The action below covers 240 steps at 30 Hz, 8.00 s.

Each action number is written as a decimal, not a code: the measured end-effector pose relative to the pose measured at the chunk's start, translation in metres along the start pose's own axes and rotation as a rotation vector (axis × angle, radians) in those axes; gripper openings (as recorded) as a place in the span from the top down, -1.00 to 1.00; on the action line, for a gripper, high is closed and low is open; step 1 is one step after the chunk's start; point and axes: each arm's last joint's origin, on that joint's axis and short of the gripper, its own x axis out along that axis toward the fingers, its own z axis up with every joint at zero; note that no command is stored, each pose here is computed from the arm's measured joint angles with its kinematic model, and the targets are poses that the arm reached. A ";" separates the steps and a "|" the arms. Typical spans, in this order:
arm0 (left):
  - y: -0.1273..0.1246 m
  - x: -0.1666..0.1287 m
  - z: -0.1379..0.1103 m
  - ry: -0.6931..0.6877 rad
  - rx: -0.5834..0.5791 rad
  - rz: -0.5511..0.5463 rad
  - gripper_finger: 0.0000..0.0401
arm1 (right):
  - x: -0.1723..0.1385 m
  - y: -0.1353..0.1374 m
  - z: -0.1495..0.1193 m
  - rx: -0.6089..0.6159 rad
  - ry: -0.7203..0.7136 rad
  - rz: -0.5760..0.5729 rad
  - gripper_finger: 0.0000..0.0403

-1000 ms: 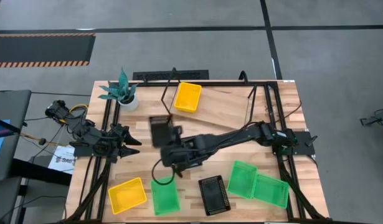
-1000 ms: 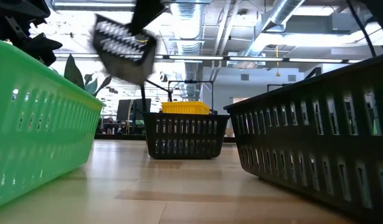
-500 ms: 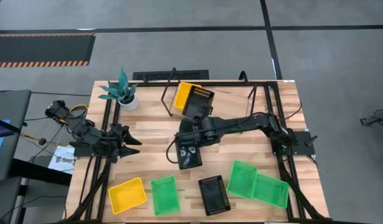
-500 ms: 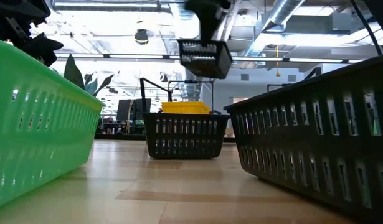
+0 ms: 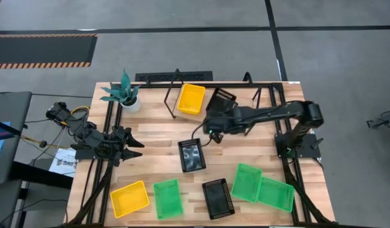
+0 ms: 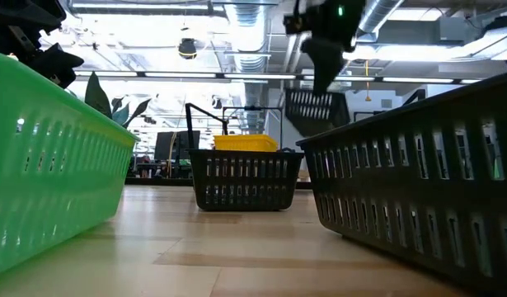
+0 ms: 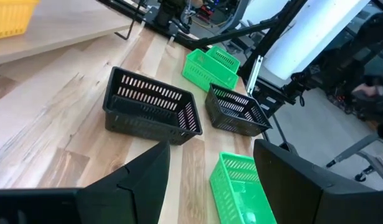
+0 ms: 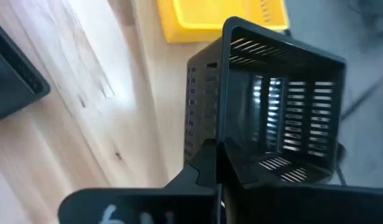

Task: Stack baskets on shelf by color
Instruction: Put the left black bin into the shelf, then stack the top black bin on top of the black bin on the shelf, then stack the black bin on top of the black bin on the shelf

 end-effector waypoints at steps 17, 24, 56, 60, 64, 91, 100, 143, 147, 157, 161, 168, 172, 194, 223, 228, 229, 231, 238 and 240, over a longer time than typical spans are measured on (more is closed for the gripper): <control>0.000 0.000 0.000 -0.012 -0.007 0.014 -0.10 | 0.082 -0.005 -0.006 -0.125 0.073 0.089 0.90; 0.000 0.000 0.000 -0.013 -0.008 0.015 -0.10 | 0.089 -0.002 -0.007 -0.160 0.085 0.088 0.89; 0.001 0.000 0.001 -0.017 -0.019 0.021 -0.10 | -0.048 0.067 0.037 -0.021 -0.331 0.550 -0.02; 0.001 0.000 0.001 -0.018 -0.016 0.020 -0.10 | -0.066 0.091 0.024 0.008 -0.326 0.597 -0.02; 0.001 0.000 0.001 -0.017 -0.015 0.020 -0.10 | -0.079 0.110 0.013 0.052 -0.324 0.608 -0.02; 0.002 0.000 0.002 -0.052 -0.005 0.063 -0.10 | -0.055 0.153 0.009 -0.042 -0.314 0.609 -0.02; 0.003 0.000 0.002 -0.074 0.000 0.094 -0.10 | -0.011 0.184 -0.002 -0.202 -0.211 0.539 -0.02; 0.002 0.000 0.003 -0.090 -0.043 0.086 -0.10 | -0.095 0.107 0.028 -0.131 -0.301 0.192 0.97; 0.002 0.000 0.003 -0.090 -0.043 0.086 -0.10 | -0.080 0.070 0.027 -0.061 -0.180 0.049 0.98; 0.003 0.000 0.003 -0.084 -0.009 0.094 -0.10 | -0.011 0.015 0.025 -0.136 0.055 0.027 0.98; 0.003 0.000 0.003 -0.082 -0.005 0.097 -0.10 | 0.007 -0.001 0.018 -0.123 0.004 0.091 0.93; 0.003 0.000 0.002 -0.079 -0.005 0.097 -0.10 | 0.030 -0.036 0.006 0.006 -0.105 0.176 0.97; 0.003 0.000 0.002 -0.079 -0.004 0.097 -0.10 | 0.046 -0.041 0.002 0.021 -0.100 0.219 0.95; 0.003 0.000 0.002 -0.078 -0.004 0.097 -0.10 | 0.059 -0.045 0.000 -0.040 -0.120 0.249 0.74; 0.003 0.000 0.002 -0.079 0.020 0.102 -0.10 | 0.064 -0.053 0.000 -0.033 -0.110 0.225 0.18; 0.003 0.000 0.002 -0.078 0.019 0.102 -0.10 | 0.064 -0.054 0.000 -0.013 -0.107 0.190 0.13; 0.003 0.000 0.002 -0.078 0.018 0.102 -0.10 | 0.063 -0.053 0.000 -0.004 -0.107 0.192 0.13; 0.003 0.000 0.002 -0.079 0.018 0.102 -0.10 | 0.057 -0.052 0.002 0.016 -0.106 0.216 0.14; 0.003 0.000 0.002 -0.076 0.016 0.096 -0.10 | -0.002 -0.035 0.005 0.129 -0.148 0.416 0.14; 0.003 0.000 0.002 -0.076 0.016 0.096 -0.10 | -0.018 -0.020 0.001 0.155 -0.146 0.501 0.13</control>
